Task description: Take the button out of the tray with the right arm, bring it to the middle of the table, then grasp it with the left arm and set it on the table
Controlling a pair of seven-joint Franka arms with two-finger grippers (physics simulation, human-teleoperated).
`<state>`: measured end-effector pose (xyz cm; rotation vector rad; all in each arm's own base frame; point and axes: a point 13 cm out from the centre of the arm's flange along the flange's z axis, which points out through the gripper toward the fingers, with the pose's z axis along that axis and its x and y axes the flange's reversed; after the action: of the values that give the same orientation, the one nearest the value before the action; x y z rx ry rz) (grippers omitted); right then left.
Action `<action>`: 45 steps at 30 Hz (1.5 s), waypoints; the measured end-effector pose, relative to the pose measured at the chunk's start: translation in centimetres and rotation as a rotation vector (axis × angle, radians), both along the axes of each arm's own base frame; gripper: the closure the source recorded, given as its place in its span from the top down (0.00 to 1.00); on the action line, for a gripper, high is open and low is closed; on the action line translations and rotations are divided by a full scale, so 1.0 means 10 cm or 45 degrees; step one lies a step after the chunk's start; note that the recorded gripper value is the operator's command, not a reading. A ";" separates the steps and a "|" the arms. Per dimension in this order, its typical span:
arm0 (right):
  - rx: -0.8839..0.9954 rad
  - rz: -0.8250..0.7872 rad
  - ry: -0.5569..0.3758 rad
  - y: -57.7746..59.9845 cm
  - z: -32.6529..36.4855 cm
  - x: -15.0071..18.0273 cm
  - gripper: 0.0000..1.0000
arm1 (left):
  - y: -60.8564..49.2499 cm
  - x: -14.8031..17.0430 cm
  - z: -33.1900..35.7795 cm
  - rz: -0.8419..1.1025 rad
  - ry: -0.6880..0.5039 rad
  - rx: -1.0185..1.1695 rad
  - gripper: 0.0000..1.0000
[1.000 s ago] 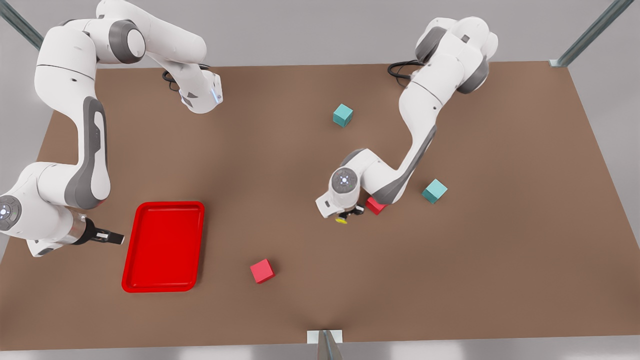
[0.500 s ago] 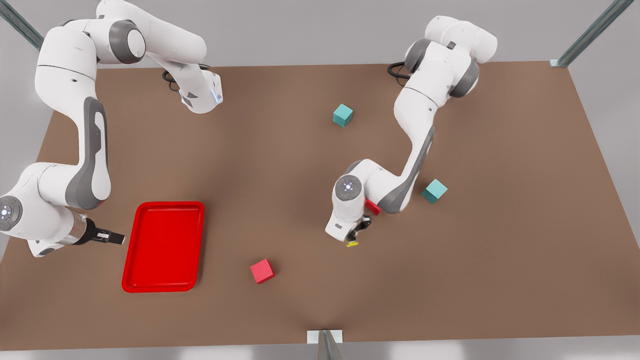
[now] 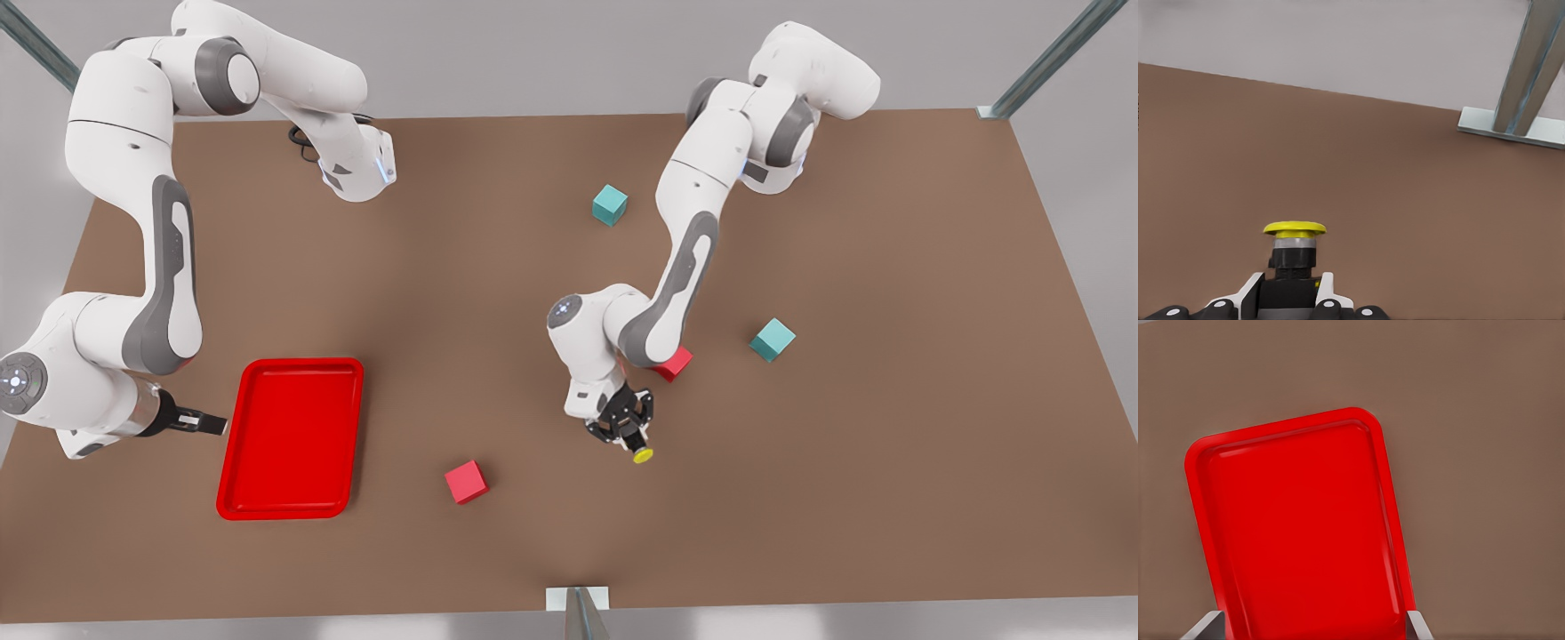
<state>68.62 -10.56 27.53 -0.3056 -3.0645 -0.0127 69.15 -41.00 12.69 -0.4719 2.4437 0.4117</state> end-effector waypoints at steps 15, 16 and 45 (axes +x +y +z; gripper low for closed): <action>0.001 0.002 0.008 0.02 -0.03 -0.01 1.00 | -0.09 -0.25 -0.40 0.092 -0.419 0.190 0.45; 0.002 0.005 0.009 0.04 -0.03 0.00 1.00 | -0.11 -0.29 -0.43 0.106 -0.437 0.191 0.45; 0.007 0.008 0.066 0.06 -0.11 -0.10 1.00 | -0.09 -0.84 -0.84 0.405 -0.743 0.120 0.47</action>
<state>67.62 -9.91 26.44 -0.2909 -3.0136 -0.0131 60.71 -41.85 4.26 -0.8155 1.7835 0.4430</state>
